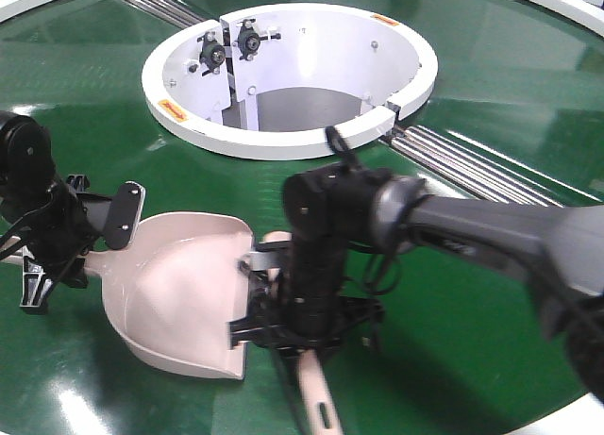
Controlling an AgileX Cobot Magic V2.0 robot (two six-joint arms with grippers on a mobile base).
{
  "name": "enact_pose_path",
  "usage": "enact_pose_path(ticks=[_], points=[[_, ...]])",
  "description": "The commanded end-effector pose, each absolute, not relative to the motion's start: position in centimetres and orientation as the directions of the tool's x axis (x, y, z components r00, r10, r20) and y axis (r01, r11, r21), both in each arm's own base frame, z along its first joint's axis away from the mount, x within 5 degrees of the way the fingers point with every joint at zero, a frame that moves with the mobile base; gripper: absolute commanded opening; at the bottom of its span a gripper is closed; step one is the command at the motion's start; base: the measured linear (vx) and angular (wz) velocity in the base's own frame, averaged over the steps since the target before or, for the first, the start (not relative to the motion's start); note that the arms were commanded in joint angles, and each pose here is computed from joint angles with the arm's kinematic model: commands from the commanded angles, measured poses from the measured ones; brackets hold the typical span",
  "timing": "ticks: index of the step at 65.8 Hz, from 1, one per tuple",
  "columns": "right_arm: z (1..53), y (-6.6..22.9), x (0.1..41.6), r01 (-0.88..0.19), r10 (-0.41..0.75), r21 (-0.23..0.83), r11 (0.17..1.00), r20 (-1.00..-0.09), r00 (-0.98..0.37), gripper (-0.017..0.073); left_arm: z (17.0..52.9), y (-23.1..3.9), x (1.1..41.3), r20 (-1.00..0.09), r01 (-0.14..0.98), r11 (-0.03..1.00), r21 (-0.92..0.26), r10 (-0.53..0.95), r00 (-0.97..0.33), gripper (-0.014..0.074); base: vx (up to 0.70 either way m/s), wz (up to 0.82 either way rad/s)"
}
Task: Clean and inspect green conveyor with broom and dustpan
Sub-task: 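Sweep the black cables into the dustpan with the held brush, then return the brush to its spot on the belt with the right gripper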
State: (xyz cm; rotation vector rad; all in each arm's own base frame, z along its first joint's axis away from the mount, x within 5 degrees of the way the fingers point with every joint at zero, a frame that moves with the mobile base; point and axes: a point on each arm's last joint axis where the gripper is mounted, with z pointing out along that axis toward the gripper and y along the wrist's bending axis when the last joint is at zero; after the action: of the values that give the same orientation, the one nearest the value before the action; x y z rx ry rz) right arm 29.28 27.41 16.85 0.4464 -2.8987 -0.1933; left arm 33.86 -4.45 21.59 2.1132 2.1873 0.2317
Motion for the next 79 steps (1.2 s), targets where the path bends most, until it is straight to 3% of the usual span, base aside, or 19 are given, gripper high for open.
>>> enact_pose_path(ticks=[1, 18, 43, 54, 79], points=[[19.7, 30.7, 28.6, -0.364, -0.415, 0.285, 0.887, 0.141, -0.899, -0.0005, 23.8, -4.7, 33.9, 0.016, 0.969, 0.038, 0.242, 0.999, -0.043, -0.0007, 0.00, 0.00], [22.0, 35.0, 29.4, -0.446, -0.481, 0.370, 0.815, 0.003, -0.877, -0.0005, 23.8, -4.7, 33.9, 0.016, 0.969, 0.038, 0.242, 0.999, -0.043, -0.0007, 0.00, 0.00], [25.8, 33.3, 30.6, -0.500, -0.483, 0.300, 0.812, -0.135, -0.865, -0.0005, 23.8, -4.7, 33.9, 0.016, 0.969, 0.038, 0.242, 0.999, -0.043, -0.0007, 0.00, 0.00], [27.6, 30.3, 31.6, -0.494, -0.462, 0.223, 0.840, -0.180, -0.868, -0.0005, 23.8, -4.7, 33.9, 0.016, 0.969, 0.038, 0.242, 0.999, -0.043, -0.0007, 0.00, 0.00], [28.2, 17.8, 31.7, -0.419, -0.406, 0.125, 0.899, -0.119, -0.906, -0.0005, 23.8, -4.7, 33.9, 0.016, 0.969, 0.038, 0.242, 0.999, -0.043, -0.0007, 0.00, 0.00]])
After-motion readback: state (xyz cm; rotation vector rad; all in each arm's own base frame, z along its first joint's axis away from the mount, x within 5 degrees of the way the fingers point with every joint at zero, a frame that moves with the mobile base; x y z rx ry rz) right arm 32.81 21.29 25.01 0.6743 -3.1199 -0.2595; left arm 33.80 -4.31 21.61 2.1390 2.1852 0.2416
